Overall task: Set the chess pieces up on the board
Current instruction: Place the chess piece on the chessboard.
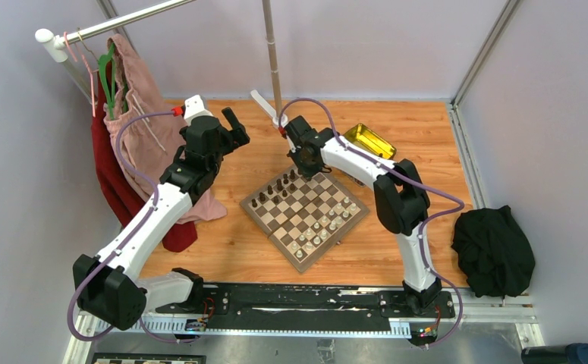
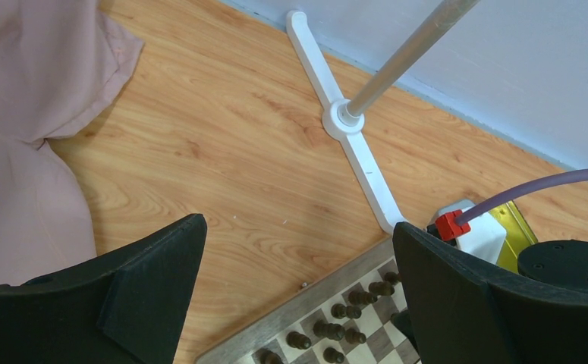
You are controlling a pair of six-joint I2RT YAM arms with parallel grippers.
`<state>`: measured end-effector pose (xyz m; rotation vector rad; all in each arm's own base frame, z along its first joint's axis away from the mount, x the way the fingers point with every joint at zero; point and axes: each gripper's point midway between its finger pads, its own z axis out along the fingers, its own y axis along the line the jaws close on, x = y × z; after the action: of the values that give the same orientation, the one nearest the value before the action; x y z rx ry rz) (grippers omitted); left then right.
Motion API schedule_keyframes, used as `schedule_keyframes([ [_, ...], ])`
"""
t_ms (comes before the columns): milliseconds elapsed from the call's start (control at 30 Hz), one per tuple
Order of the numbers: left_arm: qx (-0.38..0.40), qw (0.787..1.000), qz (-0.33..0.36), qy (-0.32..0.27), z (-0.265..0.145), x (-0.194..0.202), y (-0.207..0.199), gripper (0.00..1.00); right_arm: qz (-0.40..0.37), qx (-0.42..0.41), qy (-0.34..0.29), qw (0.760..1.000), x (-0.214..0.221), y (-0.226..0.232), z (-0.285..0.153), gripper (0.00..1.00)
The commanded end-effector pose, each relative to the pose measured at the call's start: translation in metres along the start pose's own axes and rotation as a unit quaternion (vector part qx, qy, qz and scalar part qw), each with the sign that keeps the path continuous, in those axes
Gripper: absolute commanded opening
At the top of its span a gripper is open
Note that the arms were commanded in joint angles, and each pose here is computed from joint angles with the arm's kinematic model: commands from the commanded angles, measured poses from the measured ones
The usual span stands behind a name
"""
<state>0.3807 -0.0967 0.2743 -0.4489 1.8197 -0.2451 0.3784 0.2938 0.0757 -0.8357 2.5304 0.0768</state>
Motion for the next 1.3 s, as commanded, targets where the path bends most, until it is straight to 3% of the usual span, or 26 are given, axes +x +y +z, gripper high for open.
schedule_keyframes([
  [0, -0.006, 1.0, 0.003, -0.001, 0.003, 0.002, 0.003, 1.0, -0.017, 0.003, 0.0, 1.0, -0.006, 0.006, 0.005, 0.0],
  [900, -0.003, 1.0, 0.01, 0.005, 0.012, 0.007, -0.001, 1.0, -0.022, 0.004, 0.005, 1.0, -0.008, 0.007, 0.018, 0.01],
  [1267, -0.003, 1.0, 0.011, 0.002, 0.01, 0.005, 0.0, 1.0, -0.023, 0.001, 0.006, 1.0, -0.008, 0.007, 0.018, 0.28],
])
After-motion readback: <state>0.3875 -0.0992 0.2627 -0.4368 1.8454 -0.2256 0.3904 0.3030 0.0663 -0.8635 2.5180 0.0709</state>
